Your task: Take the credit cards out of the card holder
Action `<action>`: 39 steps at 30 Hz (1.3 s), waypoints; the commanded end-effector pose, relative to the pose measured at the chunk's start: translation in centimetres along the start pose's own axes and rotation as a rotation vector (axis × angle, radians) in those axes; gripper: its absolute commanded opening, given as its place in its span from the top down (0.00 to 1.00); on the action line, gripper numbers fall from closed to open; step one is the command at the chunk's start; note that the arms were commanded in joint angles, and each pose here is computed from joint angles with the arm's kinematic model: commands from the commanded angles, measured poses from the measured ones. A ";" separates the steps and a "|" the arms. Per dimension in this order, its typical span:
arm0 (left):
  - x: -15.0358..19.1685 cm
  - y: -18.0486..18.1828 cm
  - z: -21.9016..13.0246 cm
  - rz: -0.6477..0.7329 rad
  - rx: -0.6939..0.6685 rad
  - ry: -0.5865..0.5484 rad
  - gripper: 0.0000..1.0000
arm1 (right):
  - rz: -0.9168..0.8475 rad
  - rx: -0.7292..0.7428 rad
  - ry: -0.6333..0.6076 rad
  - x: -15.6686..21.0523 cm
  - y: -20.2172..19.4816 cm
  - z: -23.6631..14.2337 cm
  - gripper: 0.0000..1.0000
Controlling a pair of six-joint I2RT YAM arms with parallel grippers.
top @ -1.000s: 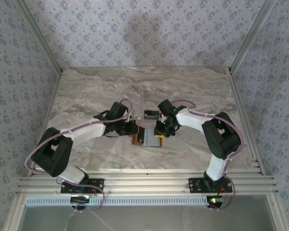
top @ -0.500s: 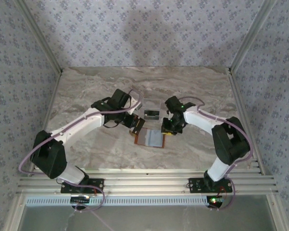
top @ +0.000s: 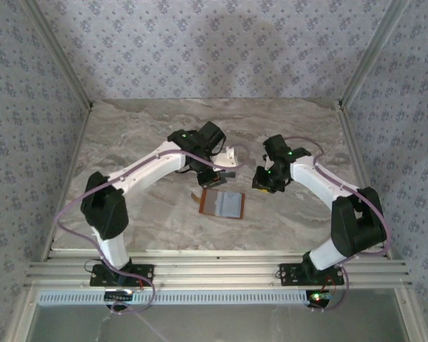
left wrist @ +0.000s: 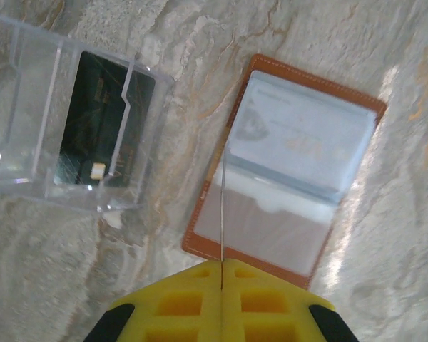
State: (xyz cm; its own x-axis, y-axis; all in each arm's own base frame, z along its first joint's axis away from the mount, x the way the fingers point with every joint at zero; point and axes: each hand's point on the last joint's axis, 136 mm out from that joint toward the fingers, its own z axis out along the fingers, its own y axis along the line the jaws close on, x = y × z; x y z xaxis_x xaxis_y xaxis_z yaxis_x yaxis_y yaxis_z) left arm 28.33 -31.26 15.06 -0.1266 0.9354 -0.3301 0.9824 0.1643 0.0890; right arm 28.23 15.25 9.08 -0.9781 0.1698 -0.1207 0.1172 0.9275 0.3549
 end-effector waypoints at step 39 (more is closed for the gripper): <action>-3.2 7.2 8.0 0.297 -0.029 0.230 0.93 | 0.089 -0.011 0.021 1.3 -4.0 0.4 0.75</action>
State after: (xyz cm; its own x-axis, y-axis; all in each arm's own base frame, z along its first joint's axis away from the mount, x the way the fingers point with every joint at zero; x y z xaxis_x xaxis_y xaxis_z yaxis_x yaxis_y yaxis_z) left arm 36.21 -35.44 8.93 0.1448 0.9863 -0.0788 0.9799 -0.1318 0.1498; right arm 26.90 11.92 7.38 -0.9633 0.2563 -0.0801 0.2107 0.9065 0.3659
